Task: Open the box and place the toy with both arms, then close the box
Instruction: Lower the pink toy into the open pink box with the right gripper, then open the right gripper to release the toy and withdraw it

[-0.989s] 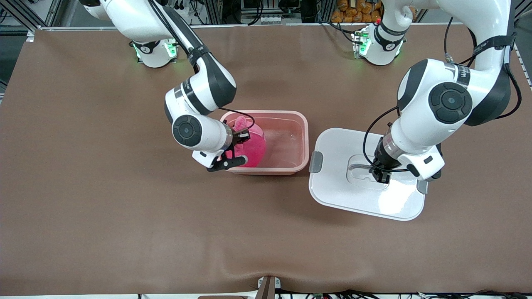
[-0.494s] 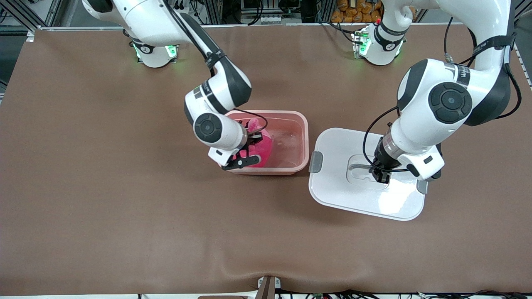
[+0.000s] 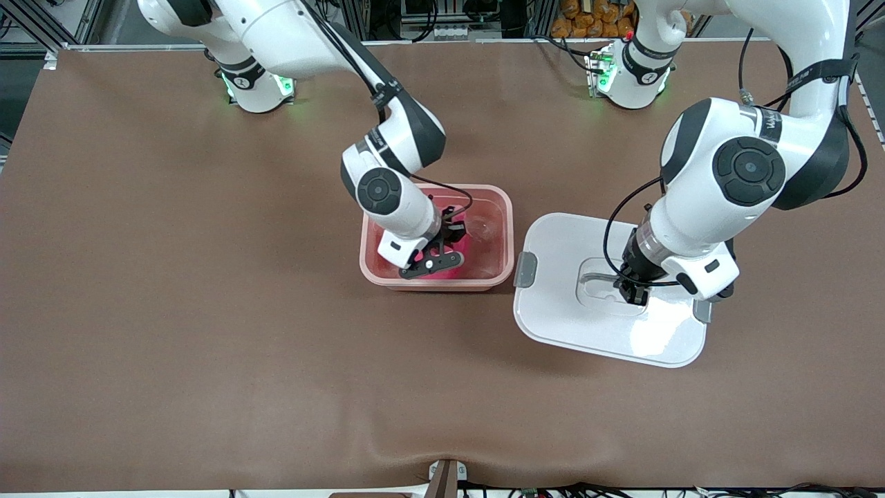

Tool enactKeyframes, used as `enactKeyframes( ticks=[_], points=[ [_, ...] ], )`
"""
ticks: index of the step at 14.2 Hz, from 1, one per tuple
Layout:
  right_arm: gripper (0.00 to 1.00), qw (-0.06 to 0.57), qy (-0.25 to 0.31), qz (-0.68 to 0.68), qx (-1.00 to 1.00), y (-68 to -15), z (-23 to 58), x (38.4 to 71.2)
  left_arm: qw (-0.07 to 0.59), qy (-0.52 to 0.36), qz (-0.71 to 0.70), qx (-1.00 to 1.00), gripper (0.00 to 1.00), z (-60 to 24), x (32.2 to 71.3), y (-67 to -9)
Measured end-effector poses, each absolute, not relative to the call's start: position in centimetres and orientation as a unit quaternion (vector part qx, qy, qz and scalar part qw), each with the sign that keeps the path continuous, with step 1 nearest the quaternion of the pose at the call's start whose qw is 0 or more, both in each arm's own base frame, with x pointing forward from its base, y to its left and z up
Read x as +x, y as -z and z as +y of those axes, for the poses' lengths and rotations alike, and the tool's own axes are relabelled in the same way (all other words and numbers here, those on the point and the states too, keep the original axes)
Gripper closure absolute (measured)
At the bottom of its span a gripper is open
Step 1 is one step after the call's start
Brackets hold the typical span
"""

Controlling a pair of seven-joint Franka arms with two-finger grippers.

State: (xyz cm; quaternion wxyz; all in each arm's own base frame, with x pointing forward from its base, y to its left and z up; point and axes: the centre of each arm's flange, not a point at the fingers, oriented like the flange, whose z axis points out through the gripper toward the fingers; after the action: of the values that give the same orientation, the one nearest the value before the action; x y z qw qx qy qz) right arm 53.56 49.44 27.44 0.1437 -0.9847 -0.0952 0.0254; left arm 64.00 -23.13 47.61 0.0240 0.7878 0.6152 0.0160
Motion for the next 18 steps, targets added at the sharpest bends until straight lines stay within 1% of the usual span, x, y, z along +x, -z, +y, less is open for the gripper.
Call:
enactKeyframes(
  ticks=[3, 4, 5, 9, 11, 12, 13, 18],
  points=[
    [0.86, 0.150, -0.006, -0.106, -0.983, -25.6, 51.7, 52.3, 0.024, -0.016, 0.612, 0.790, 0.93, -23.1, 64.0, -47.6],
    [0.81, 0.150, -0.005, -0.108, -0.983, -25.5, 52.0, 52.1, 0.024, -0.016, 0.612, 0.790, 0.93, -23.1, 64.0, -47.6],
    [0.73, 0.151, -0.004, -0.109, -0.983, -25.6, 52.1, 52.1, 0.024, -0.016, 0.612, 0.790, 0.93, -23.1, 64.0, -47.6],
    [0.31, 0.153, -0.001, -0.110, -0.982, -26.0, 52.2, 52.3, 0.024, -0.016, 0.612, 0.790, 0.93, -23.1, 64.0, -47.6],
    [0.13, 0.153, 0.002, -0.108, -0.982, -26.2, 52.1, 52.5, 0.023, -0.016, 0.612, 0.791, 0.93, -23.1, 64.0, -47.6],
    [0.01, 0.153, 0.003, -0.108, -0.982, -26.2, 52.0, 52.7, 0.023, -0.016, 0.611, 0.791, 0.93, -23.1, 64.0, -47.6],
    [0.00, 0.153, 0.004, -0.107, -0.982, -26.3, 52.0, 52.8, 0.023, -0.015, 0.611, 0.791, 0.93, -23.1, 64.0, -47.6],
    [0.00, 0.161, 0.021, -0.103, -0.981, -28.5, 51.6, 53.9, 0.018, -0.013, 0.612, 0.791, 0.93, -23.0, 63.9, -47.5]
  ],
)
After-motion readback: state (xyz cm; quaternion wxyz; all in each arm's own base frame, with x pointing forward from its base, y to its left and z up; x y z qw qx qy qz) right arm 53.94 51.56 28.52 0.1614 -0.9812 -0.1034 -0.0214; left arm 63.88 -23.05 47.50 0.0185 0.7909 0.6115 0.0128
